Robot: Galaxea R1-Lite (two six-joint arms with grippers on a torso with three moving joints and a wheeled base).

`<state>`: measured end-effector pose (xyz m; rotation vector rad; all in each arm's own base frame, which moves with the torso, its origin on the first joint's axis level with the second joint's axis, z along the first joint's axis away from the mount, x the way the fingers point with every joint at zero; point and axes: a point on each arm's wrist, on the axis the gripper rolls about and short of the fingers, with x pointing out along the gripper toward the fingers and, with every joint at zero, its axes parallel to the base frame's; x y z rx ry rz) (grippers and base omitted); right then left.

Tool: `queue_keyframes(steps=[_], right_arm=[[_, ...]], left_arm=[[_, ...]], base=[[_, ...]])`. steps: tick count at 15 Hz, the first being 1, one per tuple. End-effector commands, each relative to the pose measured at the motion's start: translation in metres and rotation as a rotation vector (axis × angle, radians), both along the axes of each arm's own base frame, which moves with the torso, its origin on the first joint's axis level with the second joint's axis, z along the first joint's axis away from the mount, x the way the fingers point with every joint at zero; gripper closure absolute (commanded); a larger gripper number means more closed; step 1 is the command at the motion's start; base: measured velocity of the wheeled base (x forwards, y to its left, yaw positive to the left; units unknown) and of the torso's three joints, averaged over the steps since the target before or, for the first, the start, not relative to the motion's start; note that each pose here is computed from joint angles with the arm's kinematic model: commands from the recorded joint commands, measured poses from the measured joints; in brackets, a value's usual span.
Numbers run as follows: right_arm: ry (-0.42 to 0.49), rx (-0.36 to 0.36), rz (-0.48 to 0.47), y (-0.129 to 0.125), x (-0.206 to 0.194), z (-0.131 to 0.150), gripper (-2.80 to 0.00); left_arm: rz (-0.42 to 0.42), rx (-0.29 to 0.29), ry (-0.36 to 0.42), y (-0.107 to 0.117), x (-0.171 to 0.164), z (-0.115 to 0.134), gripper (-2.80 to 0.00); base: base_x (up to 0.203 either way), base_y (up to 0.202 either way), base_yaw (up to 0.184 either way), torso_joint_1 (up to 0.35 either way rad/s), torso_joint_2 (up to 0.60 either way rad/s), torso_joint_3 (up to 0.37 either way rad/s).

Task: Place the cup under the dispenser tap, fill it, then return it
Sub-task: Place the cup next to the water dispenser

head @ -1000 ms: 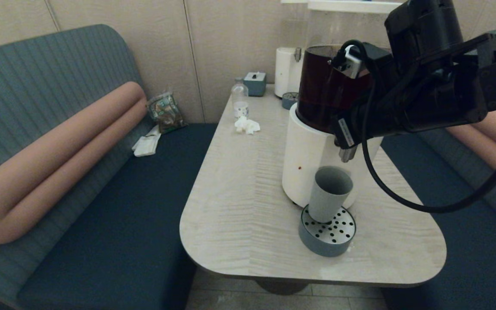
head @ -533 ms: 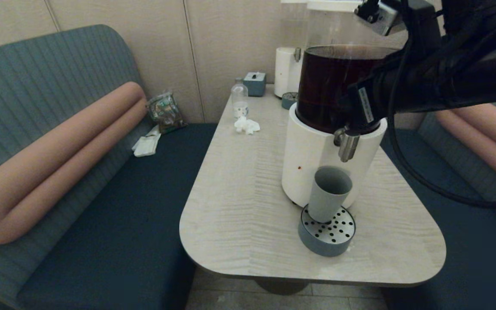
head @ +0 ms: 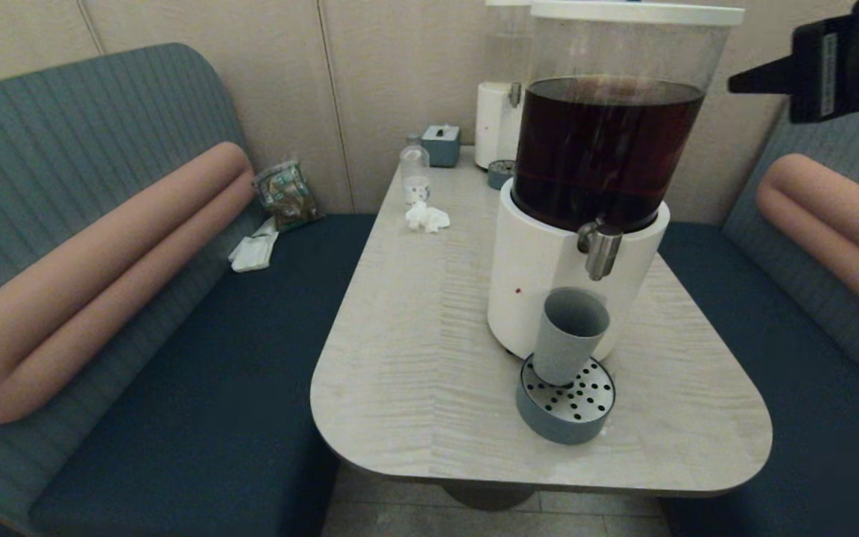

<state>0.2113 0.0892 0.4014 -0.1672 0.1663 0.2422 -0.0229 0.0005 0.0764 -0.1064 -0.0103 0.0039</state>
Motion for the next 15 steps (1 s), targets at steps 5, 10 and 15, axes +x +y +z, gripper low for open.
queue_keyframes(steps=[5,10,15], right_arm=[[-0.099,0.039,-0.169,-0.063,-0.092,0.003,0.00],[-0.103,0.032,-0.257,-0.089,-0.183,-0.057,0.00],[-0.100,0.029,-0.319,-0.098,-0.251,-0.156,0.00]], left_arm=[[0.000,-0.001,0.002,0.000,0.000,0.000,0.00],[0.002,-0.001,0.001,0.000,0.000,0.000,0.00],[0.001,-0.001,0.001,0.000,0.000,0.000,0.00]], base=[[0.000,0.000,0.000,0.000,0.00,0.000],[0.000,0.000,0.000,0.000,0.00,0.000],[0.000,0.000,0.000,0.000,0.00,0.000]])
